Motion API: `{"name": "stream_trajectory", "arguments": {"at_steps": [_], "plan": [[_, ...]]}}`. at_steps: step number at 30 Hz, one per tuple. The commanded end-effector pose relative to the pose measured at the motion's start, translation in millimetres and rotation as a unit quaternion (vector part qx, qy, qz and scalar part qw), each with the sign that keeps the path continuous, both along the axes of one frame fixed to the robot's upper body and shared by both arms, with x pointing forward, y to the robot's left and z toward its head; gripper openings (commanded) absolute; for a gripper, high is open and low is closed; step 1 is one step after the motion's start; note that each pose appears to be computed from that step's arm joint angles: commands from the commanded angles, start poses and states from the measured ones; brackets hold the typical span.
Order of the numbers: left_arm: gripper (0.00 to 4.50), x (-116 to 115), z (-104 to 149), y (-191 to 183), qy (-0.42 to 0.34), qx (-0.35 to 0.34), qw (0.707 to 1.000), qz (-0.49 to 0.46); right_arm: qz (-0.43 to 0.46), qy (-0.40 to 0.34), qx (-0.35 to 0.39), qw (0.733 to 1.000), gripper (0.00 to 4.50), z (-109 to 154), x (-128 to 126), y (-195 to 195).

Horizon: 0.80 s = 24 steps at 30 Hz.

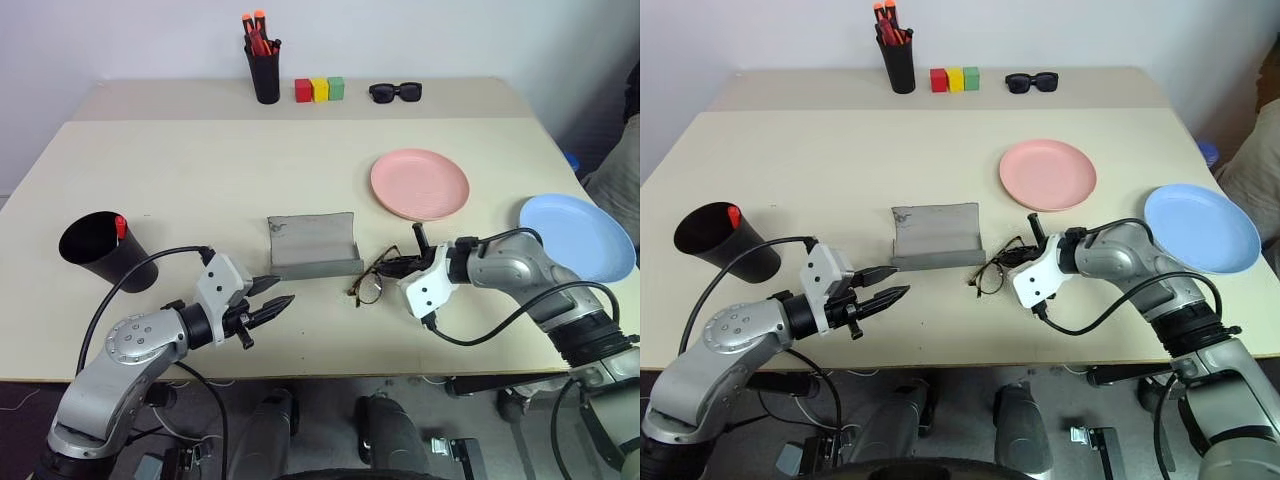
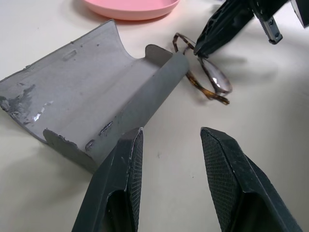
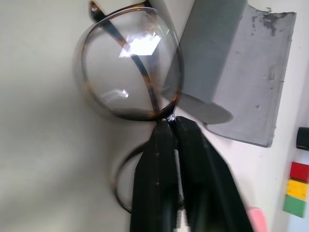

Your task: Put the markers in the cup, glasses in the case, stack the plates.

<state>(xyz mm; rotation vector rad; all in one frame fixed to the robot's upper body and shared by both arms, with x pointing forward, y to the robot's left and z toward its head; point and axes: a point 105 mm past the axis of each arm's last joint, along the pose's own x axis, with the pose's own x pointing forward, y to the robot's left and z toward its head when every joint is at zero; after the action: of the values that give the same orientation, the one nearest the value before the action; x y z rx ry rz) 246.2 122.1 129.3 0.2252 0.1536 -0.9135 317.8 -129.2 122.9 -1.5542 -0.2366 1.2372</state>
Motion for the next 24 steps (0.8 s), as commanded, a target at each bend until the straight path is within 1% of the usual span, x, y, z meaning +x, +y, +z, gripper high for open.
{"name": "stream_trajectory", "arguments": {"at_steps": [1, 5, 9, 11, 15, 18, 21, 24], "plan": [[1.91, -1, 6, -1, -0.016, -0.007, 1.0, -0.006, 0.003, -0.008, 0.011, 1.0, 0.04, 11, -2, 2], [1.91, 2, 7, 7, -0.025, -0.011, 0.999, 0.02, -0.025, 0.022, 0.029, 0.999, 0.04, 20, -3, 1], [1.91, 7, 6, 22, -0.038, -0.001, 0.997, 0.06, -0.063, 0.081, 0.083, 0.991, 0.04, 42, -8, 12], [1.91, 9, 6, 30, -0.046, 0.004, 0.996, 0.081, -0.068, 0.103, 0.098, 0.988, 0.04, 56, -12, 19], [1.91, 9, 3, 42, -0.058, 0.019, 0.992, 0.11, -0.075, 0.113, 0.135, 0.982, 0.04, 91, -12, 39], [1.91, 7, -2, 47, -0.058, 0.016, 0.991, 0.121, -0.065, 0.12, 0.183, 0.974, 0.04, 111, -11, 65], [1.91, 2, -7, 48, -0.052, 0.009, 0.991, 0.12, -0.066, 0.127, 0.208, 0.968, 0.04, 117, -6, 86], [1.91, -6, -10, 49, -0.046, -0.006, 0.993, 0.11, -0.09, 0.136, 0.222, 0.961, 0.04, 111, 7, 107]]}}
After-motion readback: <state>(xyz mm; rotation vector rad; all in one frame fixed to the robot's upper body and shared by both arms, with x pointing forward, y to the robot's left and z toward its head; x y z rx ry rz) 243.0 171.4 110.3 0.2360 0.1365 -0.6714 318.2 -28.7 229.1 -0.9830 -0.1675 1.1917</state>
